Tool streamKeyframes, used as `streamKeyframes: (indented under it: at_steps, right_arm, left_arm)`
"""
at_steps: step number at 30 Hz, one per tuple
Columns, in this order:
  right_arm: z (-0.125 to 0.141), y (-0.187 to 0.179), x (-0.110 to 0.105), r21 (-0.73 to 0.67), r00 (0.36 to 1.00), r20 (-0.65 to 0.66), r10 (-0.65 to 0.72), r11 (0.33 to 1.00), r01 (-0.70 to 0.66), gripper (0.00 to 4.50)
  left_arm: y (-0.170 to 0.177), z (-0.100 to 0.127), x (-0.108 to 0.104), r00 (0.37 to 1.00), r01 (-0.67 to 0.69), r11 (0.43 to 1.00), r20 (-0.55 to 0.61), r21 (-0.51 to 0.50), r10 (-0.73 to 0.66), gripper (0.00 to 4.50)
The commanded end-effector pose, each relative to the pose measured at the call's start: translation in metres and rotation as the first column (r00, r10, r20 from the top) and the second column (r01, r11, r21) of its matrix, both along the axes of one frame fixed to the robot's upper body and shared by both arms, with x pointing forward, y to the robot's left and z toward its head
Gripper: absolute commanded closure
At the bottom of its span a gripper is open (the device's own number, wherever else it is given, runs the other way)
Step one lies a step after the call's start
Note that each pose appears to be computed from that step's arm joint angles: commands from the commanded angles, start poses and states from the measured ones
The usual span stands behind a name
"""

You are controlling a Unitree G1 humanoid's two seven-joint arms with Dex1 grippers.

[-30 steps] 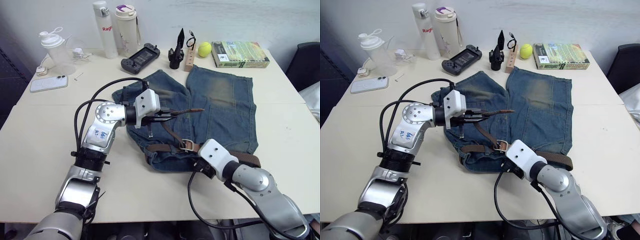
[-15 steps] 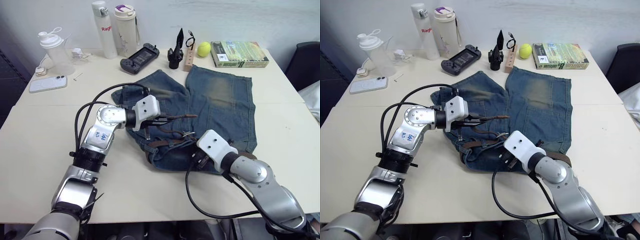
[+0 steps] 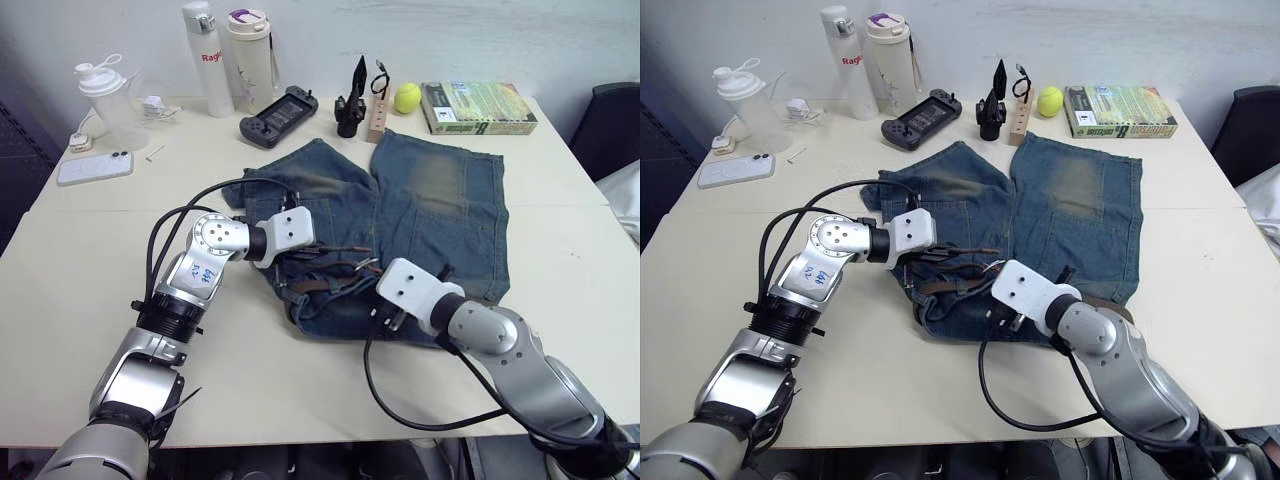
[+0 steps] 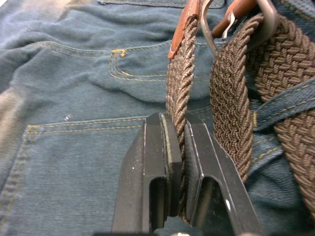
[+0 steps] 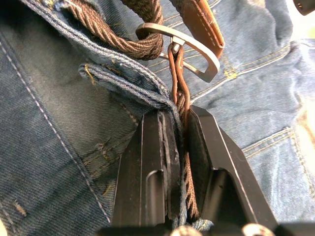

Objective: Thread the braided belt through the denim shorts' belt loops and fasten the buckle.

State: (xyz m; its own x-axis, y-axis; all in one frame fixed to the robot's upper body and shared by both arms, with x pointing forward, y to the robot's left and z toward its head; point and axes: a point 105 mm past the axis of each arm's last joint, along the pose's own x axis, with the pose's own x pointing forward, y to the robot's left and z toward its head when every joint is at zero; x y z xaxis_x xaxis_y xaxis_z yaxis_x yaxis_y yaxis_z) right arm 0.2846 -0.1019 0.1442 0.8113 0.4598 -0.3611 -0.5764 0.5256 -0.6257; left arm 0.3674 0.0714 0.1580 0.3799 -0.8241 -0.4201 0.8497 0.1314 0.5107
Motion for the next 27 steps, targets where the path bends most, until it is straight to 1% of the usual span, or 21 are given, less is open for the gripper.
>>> streamKeyframes:
  at_steps: [1, 6, 13, 19, 22, 27]
  right_arm:
    - [0.0108, 0.0032, 0.0002, 0.000, 0.999, 0.050, 0.017, 1.000, -0.017, 4.45]
    - [0.0096, 0.0023, -0.0003, -0.002, 0.999, 0.047, 0.017, 1.000, -0.017, 4.45]
    - [0.0096, 0.0010, 0.0000, -0.009, 0.999, 0.051, 0.014, 1.000, -0.014, 4.45]
    - [0.0101, 0.0021, 0.0001, -0.010, 0.998, 0.056, 0.022, 1.000, -0.021, 4.45]
    - [0.0103, 0.0028, -0.0002, -0.008, 0.998, 0.058, 0.029, 1.000, -0.028, 4.45]
    - [0.0104, 0.0065, -0.0015, -0.019, 0.996, 0.061, 0.059, 0.998, -0.058, 4.45]
  left_arm:
    - [-0.0031, 0.0123, -0.0043, 0.998, 0.038, 0.999, 0.049, 0.023, -0.040, 4.50]
    - [-0.0033, 0.0109, -0.0101, 0.997, 0.066, 0.997, 0.026, 0.030, -0.067, 4.50]
    - [0.0012, 0.0101, -0.0084, 0.998, 0.056, 0.998, 0.014, 0.043, -0.056, 4.50]
    - [0.0025, 0.0077, -0.0083, 0.997, 0.073, 0.995, 0.023, 0.072, -0.075, 4.50]
    - [0.0036, 0.0068, -0.0065, 0.995, 0.081, 0.991, 0.043, 0.103, -0.086, 4.50]
    - [-0.0020, 0.0092, -0.0042, 0.990, 0.120, 0.985, 0.064, 0.126, -0.129, 4.50]
